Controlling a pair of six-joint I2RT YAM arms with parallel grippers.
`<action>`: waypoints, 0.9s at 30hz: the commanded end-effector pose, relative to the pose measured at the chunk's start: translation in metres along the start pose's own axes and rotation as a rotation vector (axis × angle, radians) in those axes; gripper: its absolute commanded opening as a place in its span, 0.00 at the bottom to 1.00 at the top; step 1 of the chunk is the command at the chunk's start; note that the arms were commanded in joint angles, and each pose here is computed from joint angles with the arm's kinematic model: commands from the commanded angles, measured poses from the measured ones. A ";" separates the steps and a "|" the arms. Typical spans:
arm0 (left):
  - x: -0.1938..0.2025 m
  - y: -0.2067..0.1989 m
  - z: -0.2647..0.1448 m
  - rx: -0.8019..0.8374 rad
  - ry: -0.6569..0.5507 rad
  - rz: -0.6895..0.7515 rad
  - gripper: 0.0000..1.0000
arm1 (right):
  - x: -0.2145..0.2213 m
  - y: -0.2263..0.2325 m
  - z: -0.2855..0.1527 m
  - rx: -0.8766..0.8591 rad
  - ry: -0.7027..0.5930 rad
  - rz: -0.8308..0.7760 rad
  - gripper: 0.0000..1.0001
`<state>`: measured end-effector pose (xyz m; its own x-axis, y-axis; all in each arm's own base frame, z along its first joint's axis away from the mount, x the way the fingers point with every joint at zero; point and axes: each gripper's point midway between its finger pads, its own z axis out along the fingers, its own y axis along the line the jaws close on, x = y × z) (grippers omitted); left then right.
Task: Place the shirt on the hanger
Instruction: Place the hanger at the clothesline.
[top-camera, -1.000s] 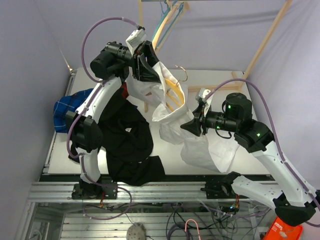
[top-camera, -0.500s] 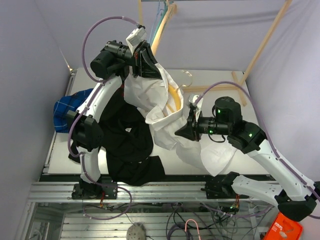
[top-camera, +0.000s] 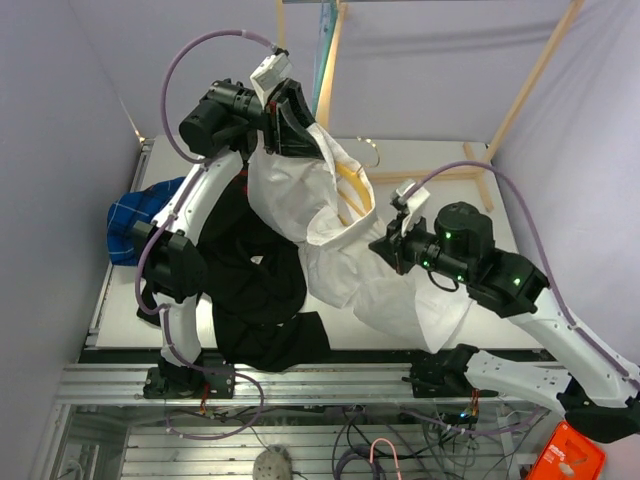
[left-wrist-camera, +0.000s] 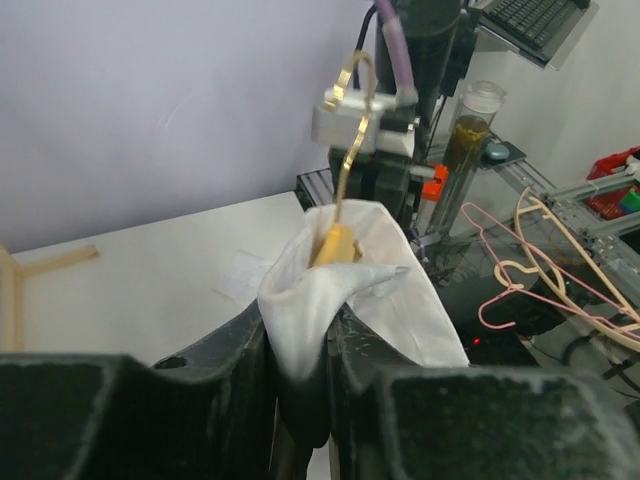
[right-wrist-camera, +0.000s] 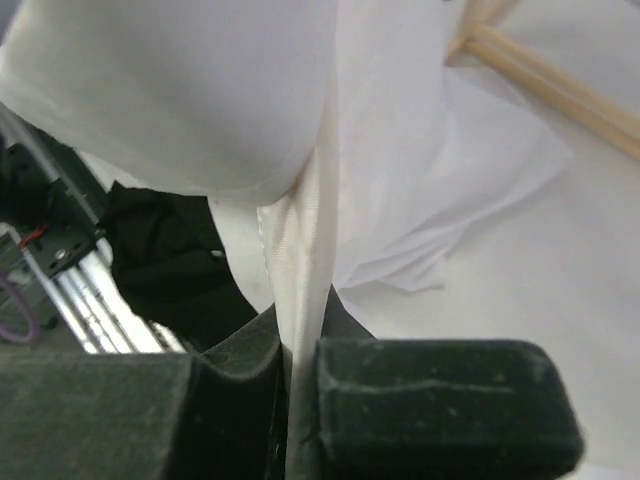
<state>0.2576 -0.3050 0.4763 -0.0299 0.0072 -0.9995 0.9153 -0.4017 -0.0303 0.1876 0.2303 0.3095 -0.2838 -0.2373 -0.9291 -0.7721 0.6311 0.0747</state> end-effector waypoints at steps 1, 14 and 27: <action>-0.015 -0.019 -0.006 -0.016 0.028 0.185 0.45 | -0.029 -0.034 -0.035 0.229 -0.024 0.043 0.00; 0.035 -0.035 0.012 0.039 0.029 0.006 0.99 | -0.015 -0.070 -0.086 0.501 0.074 0.139 0.00; 0.005 -0.052 0.015 0.048 0.025 0.103 0.99 | -0.010 -0.098 -0.133 0.742 0.071 0.224 0.00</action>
<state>0.2153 -0.3394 0.4441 -0.2534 0.1500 -0.9557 0.8129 -0.5025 -0.2944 0.1980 0.1099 0.3388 -0.4746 -0.1866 -0.8602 -0.2814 0.9581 -0.0526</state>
